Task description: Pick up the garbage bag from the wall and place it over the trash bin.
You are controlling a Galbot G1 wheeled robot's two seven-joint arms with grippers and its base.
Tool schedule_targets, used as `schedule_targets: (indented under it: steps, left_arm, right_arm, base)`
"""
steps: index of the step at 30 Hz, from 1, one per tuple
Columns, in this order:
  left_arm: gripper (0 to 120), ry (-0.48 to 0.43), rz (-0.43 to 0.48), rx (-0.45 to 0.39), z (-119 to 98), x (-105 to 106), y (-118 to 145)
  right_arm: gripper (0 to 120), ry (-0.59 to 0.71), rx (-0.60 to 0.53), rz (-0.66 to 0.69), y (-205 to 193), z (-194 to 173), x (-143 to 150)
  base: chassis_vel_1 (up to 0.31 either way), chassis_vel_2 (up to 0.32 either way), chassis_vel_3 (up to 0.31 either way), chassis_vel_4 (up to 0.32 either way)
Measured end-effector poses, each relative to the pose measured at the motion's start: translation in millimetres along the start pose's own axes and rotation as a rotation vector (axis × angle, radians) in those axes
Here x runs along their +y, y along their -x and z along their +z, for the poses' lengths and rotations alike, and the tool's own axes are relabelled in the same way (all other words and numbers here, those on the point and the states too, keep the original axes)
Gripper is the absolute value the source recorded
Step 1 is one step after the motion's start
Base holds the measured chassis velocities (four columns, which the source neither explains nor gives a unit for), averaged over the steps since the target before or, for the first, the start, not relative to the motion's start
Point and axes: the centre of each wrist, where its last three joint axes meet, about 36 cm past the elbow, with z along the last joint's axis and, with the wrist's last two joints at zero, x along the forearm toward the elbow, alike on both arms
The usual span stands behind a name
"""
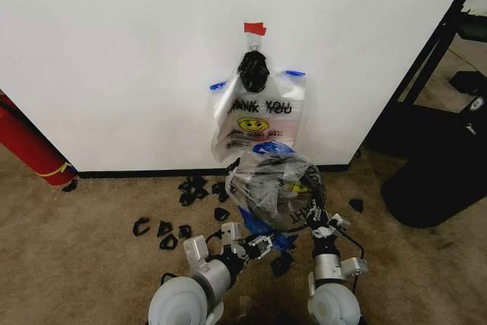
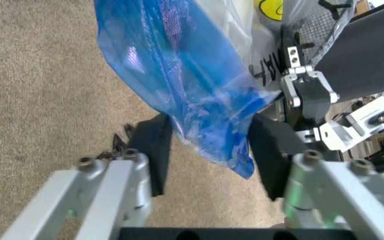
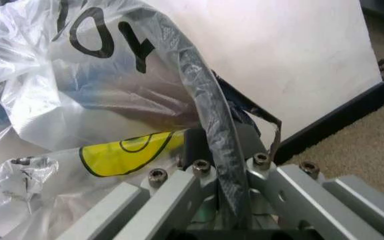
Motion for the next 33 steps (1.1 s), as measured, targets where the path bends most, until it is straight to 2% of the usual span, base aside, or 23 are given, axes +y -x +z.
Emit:
schedule_targets:
  steps: [1,3,5,10,11,12,17,21,22,26,33]
  left_arm:
    - [39,0.0,0.0,0.0,0,0,0]
    - [32,0.002,-0.001,0.0,0,0,0]
    - [21,0.004,-0.002,-0.001,0,1,-1]
    - [8,0.01,-0.003,-0.001,1,2,-1]
    - [1,0.023,-0.008,-0.003,2,3,-1]
    - [0,0.039,-0.017,-0.007,3,5,-1]
    - [0,0.106,-0.066,-0.038,9,13,4]
    - [0,0.289,-0.211,-0.106,23,36,18]
    - [0,0.289,-0.211,-0.106,23,36,18]
    - [0,0.399,-0.299,-0.113,34,51,24]
    - [0,0.449,-0.378,-0.118,39,63,33]
  right_arm:
    - [0,0.0,0.0,0.0,0,0,0]
    - [0,-0.001,-0.001,0.0,0,-1,0]
    - [0,0.0,-0.001,-0.001,0,-1,0]
    - [0,0.001,0.0,0.004,0,-2,1]
    - [0,0.003,0.002,0.009,0,-3,2]
    - [0,0.006,0.006,0.014,0,-4,2]
    - [0,0.031,0.038,0.043,0,-10,7]
    - [0,0.106,0.149,0.1,-3,-31,22]
    - [0,0.106,0.149,0.1,-3,-31,22]
    - [0,0.162,0.207,0.111,-8,-45,34]
    - [0,0.164,0.275,0.081,-21,-57,44]
  base:
    - [0.0,0.0,0.0,0.0]
    - [0.0,0.0,0.0,0.0]
    - [0.0,0.0,0.0,0.0]
    - [0.0,0.0,0.0,0.0]
    - [0.0,0.0,0.0,0.0]
    - [0.0,0.0,0.0,0.0]
    - [0.0,0.0,0.0,0.0]
    - [0.0,0.0,0.0,0.0]
    - [0.0,0.0,0.0,0.0]
    - [0.0,0.0,0.0,0.0]
    - [0.0,0.0,0.0,0.0]
